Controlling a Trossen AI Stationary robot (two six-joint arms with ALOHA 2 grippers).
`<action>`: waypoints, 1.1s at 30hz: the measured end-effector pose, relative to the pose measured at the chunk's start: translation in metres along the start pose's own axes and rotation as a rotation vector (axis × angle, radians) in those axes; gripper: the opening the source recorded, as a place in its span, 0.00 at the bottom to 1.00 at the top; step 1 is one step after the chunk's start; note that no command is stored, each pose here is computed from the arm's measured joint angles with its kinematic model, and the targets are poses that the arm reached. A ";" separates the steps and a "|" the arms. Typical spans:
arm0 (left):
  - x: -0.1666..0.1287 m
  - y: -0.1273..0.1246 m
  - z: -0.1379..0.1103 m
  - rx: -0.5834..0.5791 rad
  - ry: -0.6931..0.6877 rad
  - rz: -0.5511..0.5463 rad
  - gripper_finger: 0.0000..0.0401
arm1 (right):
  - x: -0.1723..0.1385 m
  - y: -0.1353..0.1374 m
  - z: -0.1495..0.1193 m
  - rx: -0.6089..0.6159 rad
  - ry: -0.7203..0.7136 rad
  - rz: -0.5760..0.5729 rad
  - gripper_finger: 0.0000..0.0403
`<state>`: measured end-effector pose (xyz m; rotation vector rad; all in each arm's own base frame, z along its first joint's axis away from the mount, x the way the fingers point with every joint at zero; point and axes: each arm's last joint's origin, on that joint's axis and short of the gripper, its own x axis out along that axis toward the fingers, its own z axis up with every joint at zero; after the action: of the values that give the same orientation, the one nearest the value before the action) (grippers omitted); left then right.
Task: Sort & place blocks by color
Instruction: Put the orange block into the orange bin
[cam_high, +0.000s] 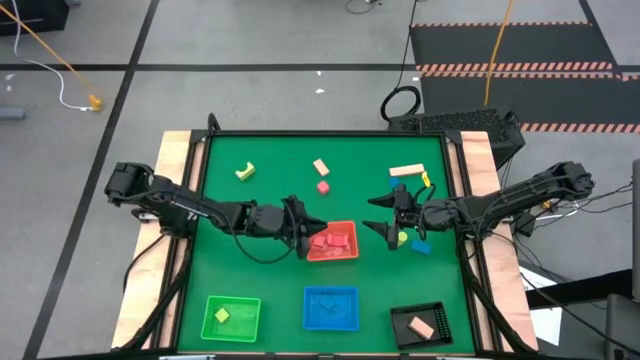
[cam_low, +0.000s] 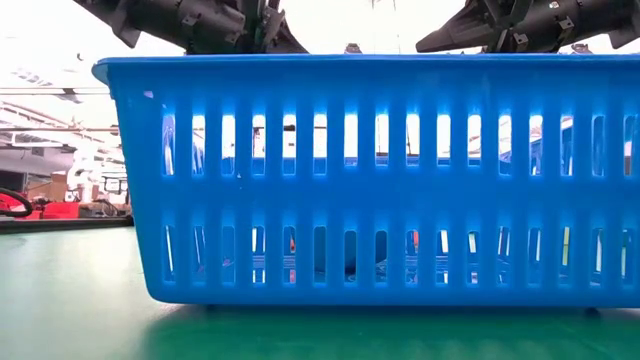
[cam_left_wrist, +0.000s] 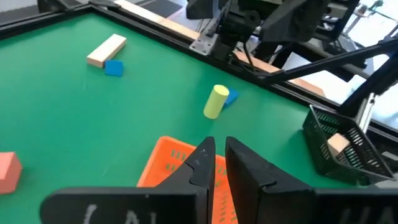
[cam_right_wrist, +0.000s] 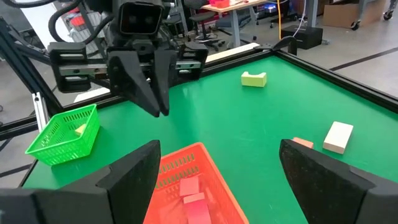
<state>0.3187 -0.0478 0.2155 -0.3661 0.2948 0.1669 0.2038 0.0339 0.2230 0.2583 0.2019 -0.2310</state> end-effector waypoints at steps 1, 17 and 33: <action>0.000 0.001 -0.001 0.002 0.006 0.013 0.09 | 0.000 0.000 0.000 0.000 0.000 0.000 0.79; 0.003 0.012 0.003 -0.071 0.016 0.025 0.09 | 0.000 0.000 0.000 0.000 0.000 0.000 0.79; 0.003 0.026 0.002 0.027 -0.016 0.258 0.09 | 0.000 0.000 0.000 0.000 0.000 0.000 0.79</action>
<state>0.3167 -0.0225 0.2080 -0.2986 0.3281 0.4186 0.2037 0.0340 0.2229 0.2580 0.2024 -0.2307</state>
